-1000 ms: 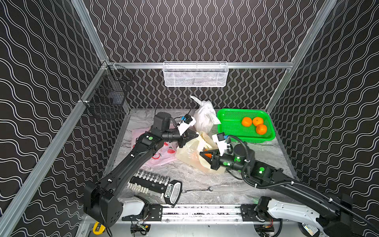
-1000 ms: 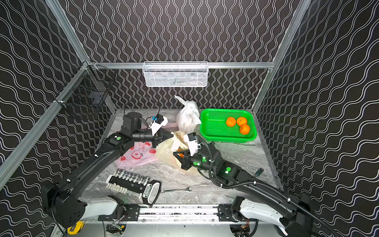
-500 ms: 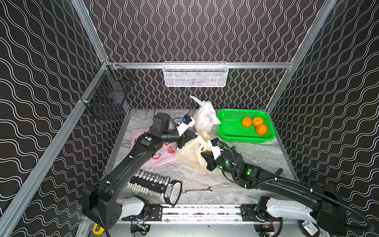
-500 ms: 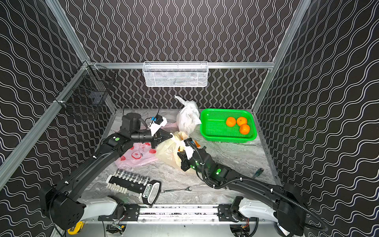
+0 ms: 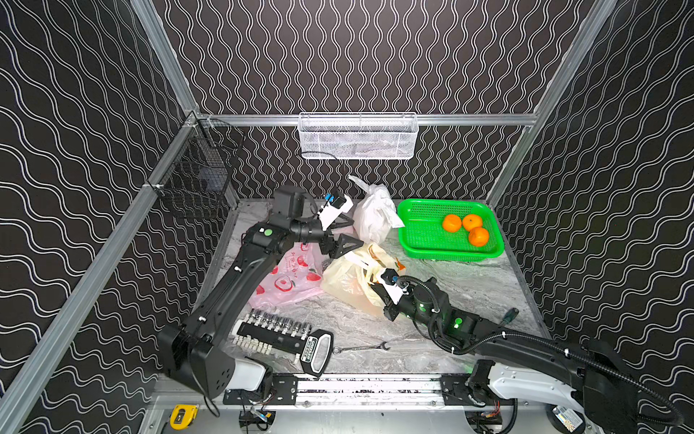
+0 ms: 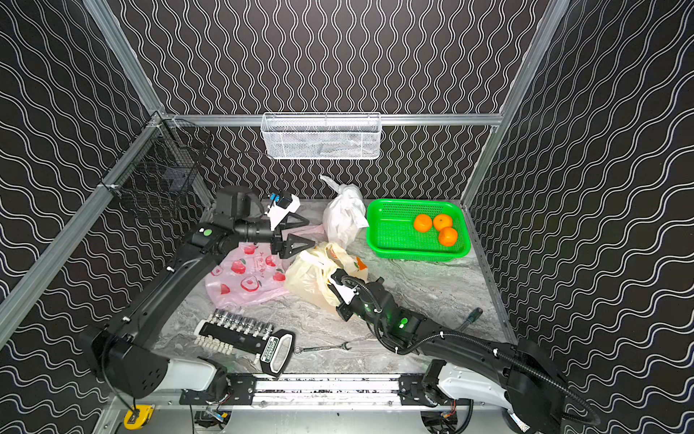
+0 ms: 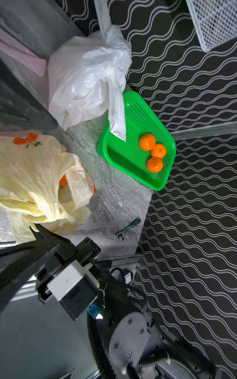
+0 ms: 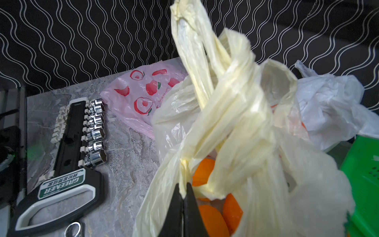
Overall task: Place the oranges into plastic bags & tie knots
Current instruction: Tie the plastic bag at the center of the board.
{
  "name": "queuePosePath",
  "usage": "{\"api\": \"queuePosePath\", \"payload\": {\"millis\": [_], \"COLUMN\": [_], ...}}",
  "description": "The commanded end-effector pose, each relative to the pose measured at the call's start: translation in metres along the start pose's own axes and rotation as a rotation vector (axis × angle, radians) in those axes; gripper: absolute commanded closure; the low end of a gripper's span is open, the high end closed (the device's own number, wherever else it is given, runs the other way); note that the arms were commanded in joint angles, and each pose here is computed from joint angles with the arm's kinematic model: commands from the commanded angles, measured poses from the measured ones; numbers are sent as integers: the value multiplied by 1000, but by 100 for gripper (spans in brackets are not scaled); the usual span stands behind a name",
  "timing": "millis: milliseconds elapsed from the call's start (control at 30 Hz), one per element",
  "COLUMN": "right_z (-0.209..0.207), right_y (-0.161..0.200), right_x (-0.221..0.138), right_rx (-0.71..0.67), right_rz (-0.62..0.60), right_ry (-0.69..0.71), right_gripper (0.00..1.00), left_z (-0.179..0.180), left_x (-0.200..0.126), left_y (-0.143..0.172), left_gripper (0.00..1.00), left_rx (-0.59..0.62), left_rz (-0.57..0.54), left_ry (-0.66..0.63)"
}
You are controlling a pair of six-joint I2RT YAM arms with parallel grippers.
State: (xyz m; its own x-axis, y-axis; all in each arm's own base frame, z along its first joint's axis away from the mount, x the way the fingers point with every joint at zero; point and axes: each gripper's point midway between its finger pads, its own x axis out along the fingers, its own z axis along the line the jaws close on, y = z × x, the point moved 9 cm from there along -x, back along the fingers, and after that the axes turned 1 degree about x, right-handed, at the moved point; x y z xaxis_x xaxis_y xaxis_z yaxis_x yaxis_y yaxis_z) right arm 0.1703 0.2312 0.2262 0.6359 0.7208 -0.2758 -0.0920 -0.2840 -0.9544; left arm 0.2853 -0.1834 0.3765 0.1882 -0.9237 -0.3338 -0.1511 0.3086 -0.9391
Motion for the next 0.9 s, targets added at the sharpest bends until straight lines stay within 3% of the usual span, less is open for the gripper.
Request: {"api": "queuePosePath", "payload": {"millis": [0, 200, 333, 567, 667, 867], "right_z": [0, 2, 3, 3, 3, 1], "right_y": [-8, -7, -9, -9, -10, -12], "right_x": [0, 5, 6, 3, 3, 6], "right_rx": [-119, -186, -205, -216, -224, -239], "right_rz": [-71, -68, -67, -63, -57, -48], "right_ry": [-9, -33, -38, -38, -42, -18], "right_gripper": [100, 100, 100, 100, 100, 100], "left_z": [-5, 2, -11, -16, -12, -17], "left_x": [5, 23, 48, 69, 74, 80], "left_y": [10, 9, 14, 35, 34, 40], "left_gripper": [5, 1, 1, 1, 1, 5], "left_rx": [-4, -66, -51, -46, -25, -44], "left_rz": [67, 95, 188, 316, 328, 355], "left_ry": [147, 322, 391, 383, 360, 430]}}
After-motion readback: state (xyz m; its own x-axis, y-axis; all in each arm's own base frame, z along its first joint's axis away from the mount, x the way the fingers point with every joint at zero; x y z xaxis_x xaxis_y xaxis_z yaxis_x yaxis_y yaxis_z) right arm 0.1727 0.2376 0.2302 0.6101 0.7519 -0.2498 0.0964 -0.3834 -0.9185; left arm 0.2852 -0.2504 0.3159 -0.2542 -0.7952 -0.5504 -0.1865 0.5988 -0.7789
